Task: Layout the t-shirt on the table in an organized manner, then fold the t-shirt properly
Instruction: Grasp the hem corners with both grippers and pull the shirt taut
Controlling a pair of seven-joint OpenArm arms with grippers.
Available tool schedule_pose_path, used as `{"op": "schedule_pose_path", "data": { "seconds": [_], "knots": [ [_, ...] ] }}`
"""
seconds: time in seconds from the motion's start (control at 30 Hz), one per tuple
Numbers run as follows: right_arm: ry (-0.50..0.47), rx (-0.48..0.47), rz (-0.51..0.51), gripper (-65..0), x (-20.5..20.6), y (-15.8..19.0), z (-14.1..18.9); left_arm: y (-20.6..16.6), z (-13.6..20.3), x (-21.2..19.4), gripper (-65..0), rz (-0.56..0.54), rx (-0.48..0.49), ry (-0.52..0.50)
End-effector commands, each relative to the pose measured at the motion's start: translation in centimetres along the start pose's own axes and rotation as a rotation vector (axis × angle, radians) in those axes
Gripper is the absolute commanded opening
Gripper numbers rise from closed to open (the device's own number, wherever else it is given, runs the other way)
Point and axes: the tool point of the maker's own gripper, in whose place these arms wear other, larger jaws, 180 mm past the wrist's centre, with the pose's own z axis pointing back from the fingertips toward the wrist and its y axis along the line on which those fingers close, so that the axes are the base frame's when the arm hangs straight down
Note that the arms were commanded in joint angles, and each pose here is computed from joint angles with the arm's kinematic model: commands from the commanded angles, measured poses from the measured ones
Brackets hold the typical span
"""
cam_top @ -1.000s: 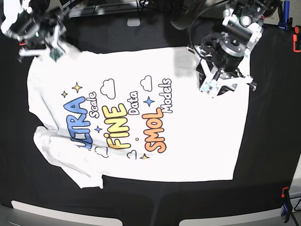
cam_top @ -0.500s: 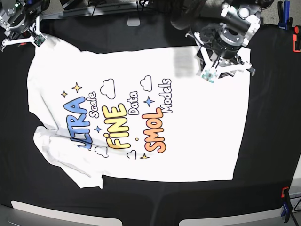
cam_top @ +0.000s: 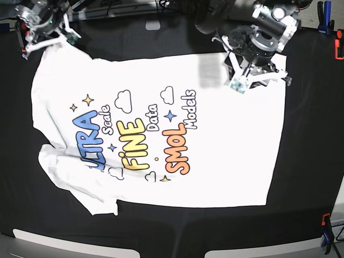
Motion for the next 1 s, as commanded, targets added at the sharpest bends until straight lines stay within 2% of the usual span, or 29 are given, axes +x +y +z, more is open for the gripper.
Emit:
{"op": "schedule_pose_path", "data": {
  "seconds": [0.0, 0.17, 0.3, 0.4, 0.53, 0.63, 0.8, 0.87, 0.97],
  "knots": [
    [-0.022, -0.039, 0.021, -42.8, 0.7, -1.0, 0.1, 0.6, 0.3, 1.1, -47.8, 0.003, 0.020, -0.047],
    [-0.076, -0.023, 0.055, -42.8, 3.1, -0.2, 0.0, 0.8, 0.3, 1.2, -47.8, -0.007, 0.032, -0.049],
    [-0.074, -0.013, 0.061, -43.5, 3.2, 0.2, 0.0, 0.8, 0.3, 1.1, -47.8, -0.007, 0.031, -0.045],
    [-0.031, -0.057, 0.013, -49.6, 2.4, -0.6, -0.1, 1.8, 0.4, 0.5, -47.7, -0.061, 0.096, -0.019],
    [0.004, -0.072, -0.006, -65.0, 1.8, -0.9, 0.0, 3.7, 1.8, -1.1, -47.7, -0.203, 0.250, 0.017],
    [0.008, -0.072, -0.006, -65.0, 1.7, -0.9, 0.0, 3.6, 3.1, -3.0, -47.7, -0.299, 0.290, 0.055],
    [0.007, -0.072, -0.006, -65.0, 1.7, -0.9, 0.0, 2.2, 4.4, -7.3, -47.7, -0.429, 0.173, 0.158],
    [0.006, -0.071, -0.006, -65.0, 1.7, -0.9, 0.0, 2.0, 4.4, -8.1, -47.7, -0.498, 0.138, 0.145],
    [0.004, -0.066, -0.011, -65.0, 1.8, -0.8, -0.1, 1.8, 3.7, -8.8, -47.7, -0.586, 0.090, 0.074]
  ]
}}
